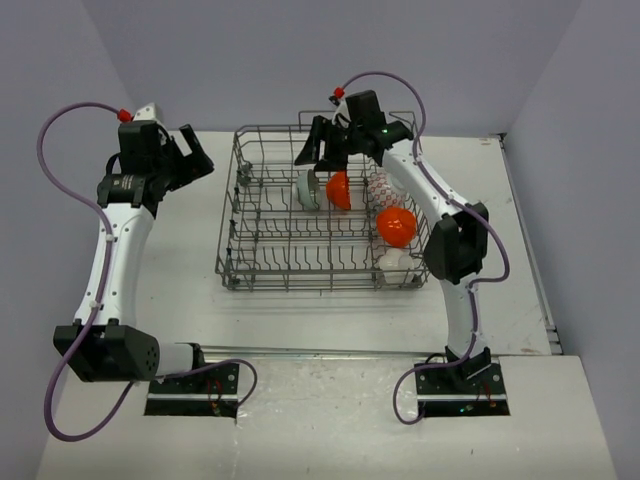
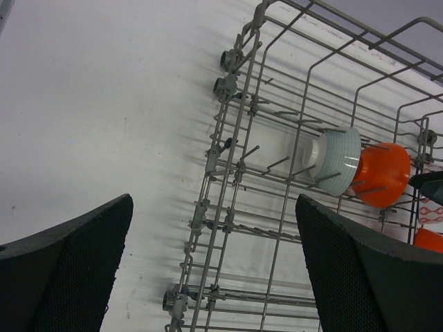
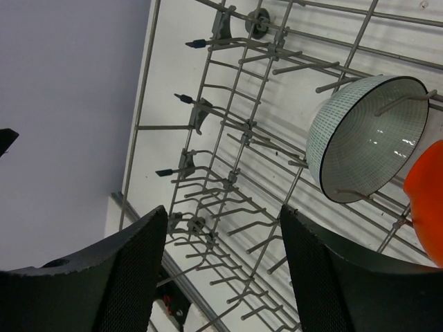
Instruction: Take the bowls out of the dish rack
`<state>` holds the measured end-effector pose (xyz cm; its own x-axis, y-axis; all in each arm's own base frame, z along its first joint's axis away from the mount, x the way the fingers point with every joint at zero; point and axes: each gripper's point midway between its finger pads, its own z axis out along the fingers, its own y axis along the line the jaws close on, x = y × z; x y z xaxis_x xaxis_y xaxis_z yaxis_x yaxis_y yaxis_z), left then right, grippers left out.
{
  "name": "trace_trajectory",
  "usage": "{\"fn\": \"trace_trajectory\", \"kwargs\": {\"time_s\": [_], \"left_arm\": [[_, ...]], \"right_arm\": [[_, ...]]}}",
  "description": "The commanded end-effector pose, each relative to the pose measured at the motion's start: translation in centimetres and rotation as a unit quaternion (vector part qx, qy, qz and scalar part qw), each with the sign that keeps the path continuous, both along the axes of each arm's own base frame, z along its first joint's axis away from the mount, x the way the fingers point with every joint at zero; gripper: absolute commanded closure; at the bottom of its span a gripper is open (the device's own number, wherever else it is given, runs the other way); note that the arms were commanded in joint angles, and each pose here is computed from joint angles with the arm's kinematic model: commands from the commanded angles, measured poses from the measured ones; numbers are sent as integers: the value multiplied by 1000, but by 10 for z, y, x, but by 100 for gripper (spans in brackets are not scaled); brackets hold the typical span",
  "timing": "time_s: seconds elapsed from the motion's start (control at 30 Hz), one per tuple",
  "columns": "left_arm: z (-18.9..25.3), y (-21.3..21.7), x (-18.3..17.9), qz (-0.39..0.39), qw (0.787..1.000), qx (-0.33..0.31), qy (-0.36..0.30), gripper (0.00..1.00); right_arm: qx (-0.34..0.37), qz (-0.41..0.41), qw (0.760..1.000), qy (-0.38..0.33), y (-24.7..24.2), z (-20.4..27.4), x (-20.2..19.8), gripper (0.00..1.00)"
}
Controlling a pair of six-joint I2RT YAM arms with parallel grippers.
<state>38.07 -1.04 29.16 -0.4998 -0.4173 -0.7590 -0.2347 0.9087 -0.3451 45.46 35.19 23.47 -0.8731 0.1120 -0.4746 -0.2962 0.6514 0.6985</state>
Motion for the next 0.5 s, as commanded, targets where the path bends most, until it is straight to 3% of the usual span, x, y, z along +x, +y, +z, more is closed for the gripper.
{"fn": "trace_trajectory", "kwargs": {"time_s": [0.0, 0.47], "left_arm": [[3, -1, 2, 2, 1000, 1, -16, 0], [-4, -2, 5, 1, 1000, -3, -18, 0]], "right_arm": [[5, 11, 999, -39, 7, 7, 5, 33], [-31, 3, 999, -28, 11, -50, 30, 38]]}}
